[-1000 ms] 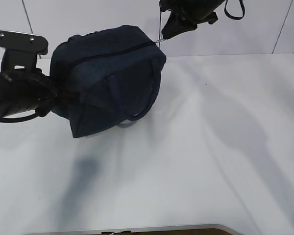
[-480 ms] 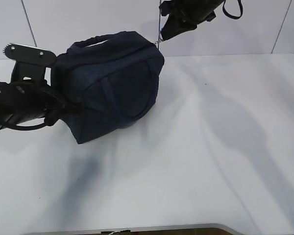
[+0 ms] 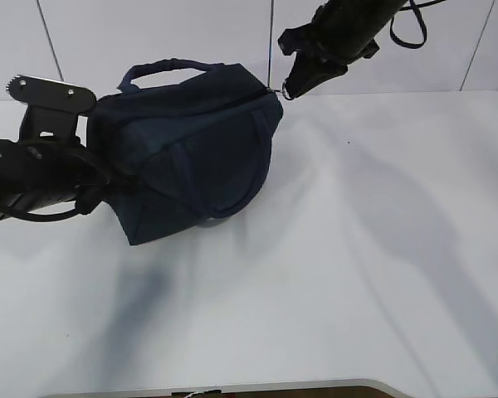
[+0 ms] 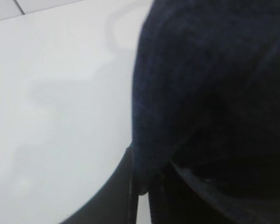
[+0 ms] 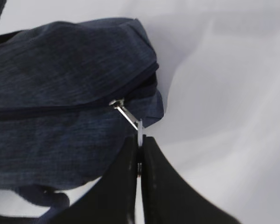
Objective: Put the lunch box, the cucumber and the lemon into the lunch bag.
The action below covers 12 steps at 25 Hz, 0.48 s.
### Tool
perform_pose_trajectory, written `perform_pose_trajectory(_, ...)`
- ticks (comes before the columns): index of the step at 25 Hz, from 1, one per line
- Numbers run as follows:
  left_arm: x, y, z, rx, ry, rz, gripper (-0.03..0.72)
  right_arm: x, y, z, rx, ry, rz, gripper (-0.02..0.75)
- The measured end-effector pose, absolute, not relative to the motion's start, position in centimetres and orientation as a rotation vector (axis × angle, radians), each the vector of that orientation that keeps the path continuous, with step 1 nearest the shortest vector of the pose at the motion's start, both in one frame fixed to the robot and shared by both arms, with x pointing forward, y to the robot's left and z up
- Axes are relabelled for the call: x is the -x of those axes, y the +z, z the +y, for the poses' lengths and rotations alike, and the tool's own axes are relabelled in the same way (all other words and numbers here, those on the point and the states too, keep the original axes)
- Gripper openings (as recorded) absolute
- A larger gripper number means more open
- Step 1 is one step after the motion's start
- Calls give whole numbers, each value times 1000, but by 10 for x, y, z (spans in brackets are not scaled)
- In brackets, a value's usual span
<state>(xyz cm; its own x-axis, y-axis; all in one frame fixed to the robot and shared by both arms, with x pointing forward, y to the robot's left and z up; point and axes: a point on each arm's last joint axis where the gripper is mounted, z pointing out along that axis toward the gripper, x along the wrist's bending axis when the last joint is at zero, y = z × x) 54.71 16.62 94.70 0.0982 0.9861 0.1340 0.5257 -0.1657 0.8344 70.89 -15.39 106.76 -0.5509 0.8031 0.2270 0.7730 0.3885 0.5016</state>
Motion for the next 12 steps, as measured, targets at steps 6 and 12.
perform_pose_trajectory(6, -547, 943, 163, -1815, 939, 1446, -1, -683, 1087, -159, -1465, 891, 2590, 5)
perform_pose_trajectory(12, -550, 937, 161, -1868, 955, 1393, -1, -657, 1110, -165, -1443, 898, 2591, 5)
